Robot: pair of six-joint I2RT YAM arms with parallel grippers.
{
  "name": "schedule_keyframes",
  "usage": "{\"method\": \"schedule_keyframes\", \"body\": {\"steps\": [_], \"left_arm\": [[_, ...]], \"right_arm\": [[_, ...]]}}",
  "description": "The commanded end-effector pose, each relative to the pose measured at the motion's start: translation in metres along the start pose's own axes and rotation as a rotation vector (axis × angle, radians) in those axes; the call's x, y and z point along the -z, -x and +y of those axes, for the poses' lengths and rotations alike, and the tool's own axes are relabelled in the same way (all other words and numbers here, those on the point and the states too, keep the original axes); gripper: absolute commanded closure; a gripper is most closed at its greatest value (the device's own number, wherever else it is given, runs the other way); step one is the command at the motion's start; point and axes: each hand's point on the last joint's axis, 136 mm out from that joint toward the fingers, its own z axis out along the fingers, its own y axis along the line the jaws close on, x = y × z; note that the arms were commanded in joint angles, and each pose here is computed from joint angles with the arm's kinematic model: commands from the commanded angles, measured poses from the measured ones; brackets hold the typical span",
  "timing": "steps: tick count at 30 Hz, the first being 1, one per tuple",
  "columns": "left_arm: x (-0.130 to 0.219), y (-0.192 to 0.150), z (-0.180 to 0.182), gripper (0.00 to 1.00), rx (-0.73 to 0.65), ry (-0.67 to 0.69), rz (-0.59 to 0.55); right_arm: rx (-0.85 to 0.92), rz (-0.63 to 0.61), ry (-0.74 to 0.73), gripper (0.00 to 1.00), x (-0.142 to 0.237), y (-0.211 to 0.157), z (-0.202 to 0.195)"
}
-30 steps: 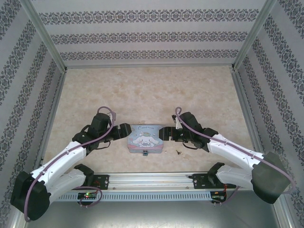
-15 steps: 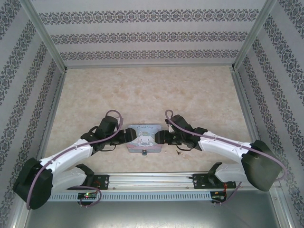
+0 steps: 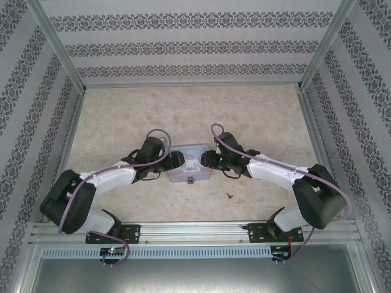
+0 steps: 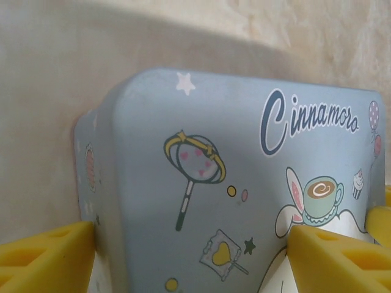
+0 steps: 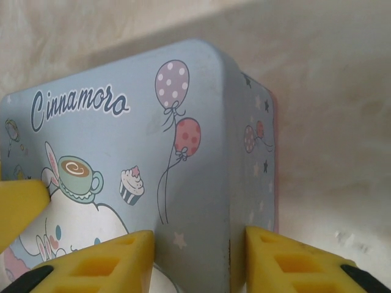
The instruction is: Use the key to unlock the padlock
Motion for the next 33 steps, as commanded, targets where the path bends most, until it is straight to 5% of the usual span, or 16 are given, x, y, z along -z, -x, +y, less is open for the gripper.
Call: {"method": "schedule_keyframes", "body": {"steps": [1, 10, 12, 18, 26, 29, 33], "left_arm": [[-0.018, 0.023, -0.03, 0.19, -0.088, -0.079, -0.01], [-0.054, 0.066, -0.03, 0.17, -0.074, -0.092, -0.014], [-0.055, 0.066, -0.029, 0.16, -0.074, -0.091, -0.015], [-0.042, 0.08, -0.018, 0.1, -0.045, -0.092, -0.064], [0.006, 0.114, -0.019, 0.01, -0.059, -0.104, -0.165], [0.027, 0.122, -0.026, 0.0, -0.093, -0.1, -0.204], [0.051, 0.131, -0.039, 0.0, -0.122, -0.103, -0.247]], "right_arm": [[-0.006, -0.039, 0.042, 0.59, -0.014, 0.033, 0.013], [-0.072, -0.027, 0.065, 0.56, -0.044, 0.079, 0.01], [-0.075, -0.042, 0.07, 0.49, -0.042, 0.084, 0.01], [-0.049, -0.153, 0.068, 0.02, -0.005, 0.111, 0.01], [-0.011, -0.314, -0.065, 0.02, 0.058, 0.145, -0.018], [-0.17, -0.385, -0.127, 0.02, 0.088, 0.157, -0.048], [-0.298, -0.364, 0.059, 0.02, 0.101, 0.164, -0.071]]}}
